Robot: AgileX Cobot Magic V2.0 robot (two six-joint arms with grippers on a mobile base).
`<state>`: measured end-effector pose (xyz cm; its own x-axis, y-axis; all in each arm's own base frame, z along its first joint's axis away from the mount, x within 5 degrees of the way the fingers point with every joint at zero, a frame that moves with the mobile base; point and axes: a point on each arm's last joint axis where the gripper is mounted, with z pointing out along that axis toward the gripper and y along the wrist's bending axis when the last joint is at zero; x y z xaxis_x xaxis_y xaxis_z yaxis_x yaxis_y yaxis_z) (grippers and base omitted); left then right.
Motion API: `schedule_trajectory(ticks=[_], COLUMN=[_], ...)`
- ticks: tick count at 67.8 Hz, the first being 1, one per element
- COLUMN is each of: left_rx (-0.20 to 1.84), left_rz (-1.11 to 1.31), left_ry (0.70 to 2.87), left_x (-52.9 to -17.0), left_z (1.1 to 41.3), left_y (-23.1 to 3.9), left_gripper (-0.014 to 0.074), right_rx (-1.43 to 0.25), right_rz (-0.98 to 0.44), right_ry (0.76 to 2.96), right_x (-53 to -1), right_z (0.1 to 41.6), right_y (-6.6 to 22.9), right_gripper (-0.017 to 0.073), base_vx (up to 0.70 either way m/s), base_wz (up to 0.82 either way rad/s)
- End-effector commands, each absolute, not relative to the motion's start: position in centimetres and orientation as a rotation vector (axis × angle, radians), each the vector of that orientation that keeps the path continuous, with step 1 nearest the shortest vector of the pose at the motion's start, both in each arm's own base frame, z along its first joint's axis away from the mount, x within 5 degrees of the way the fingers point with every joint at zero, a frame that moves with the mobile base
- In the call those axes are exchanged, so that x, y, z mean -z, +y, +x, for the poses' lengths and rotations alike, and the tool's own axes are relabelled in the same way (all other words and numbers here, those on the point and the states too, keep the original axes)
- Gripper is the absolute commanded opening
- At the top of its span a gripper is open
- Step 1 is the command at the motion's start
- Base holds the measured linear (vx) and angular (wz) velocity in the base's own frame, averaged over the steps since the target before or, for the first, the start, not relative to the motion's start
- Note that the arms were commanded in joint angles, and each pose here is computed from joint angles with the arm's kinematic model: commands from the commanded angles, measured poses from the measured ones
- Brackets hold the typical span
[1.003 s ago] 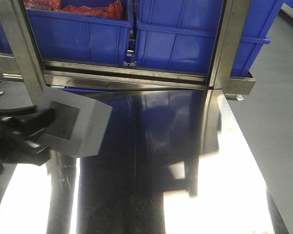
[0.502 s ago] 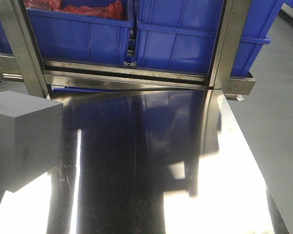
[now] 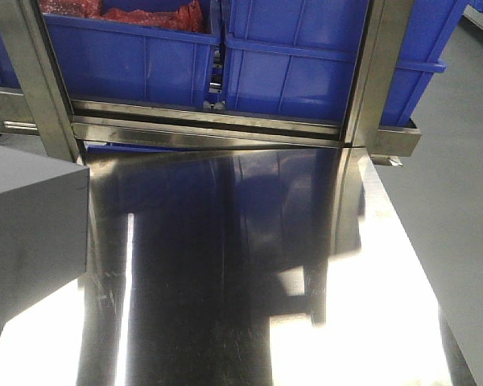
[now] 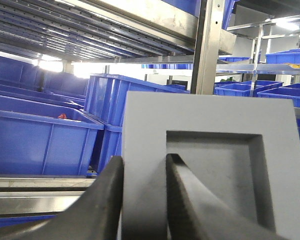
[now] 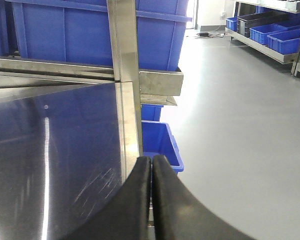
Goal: Sort gray base to blue bin
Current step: 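Lift the gray block with the left gripper toward the robot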
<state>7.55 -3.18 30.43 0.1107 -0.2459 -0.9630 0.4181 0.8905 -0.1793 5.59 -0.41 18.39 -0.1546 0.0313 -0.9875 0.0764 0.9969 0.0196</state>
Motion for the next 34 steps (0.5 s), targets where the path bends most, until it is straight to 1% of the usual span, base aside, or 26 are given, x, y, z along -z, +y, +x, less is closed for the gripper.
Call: schedule_trajectory(ticks=[1, 34], left_rx=[0.515, 0.515], left_rz=[0.106, 0.106], left_ry=[1.249, 1.249], left_x=[-32.38, -32.38], left_z=[7.28, 7.28], left_y=[-2.88, -2.88], left_gripper=[-0.0008, -0.0008], right_rx=[0.061, 0.061], right_rz=[0.067, 0.067], right_ry=[1.673, 1.673], right_x=[-18.89, -18.89], right_z=[5.80, 5.80], right_y=[-0.47, -0.47], right_gripper=[-0.0005, -0.0005], base_vx=[0.00, 0.00], base_wz=[0.00, 0.00])
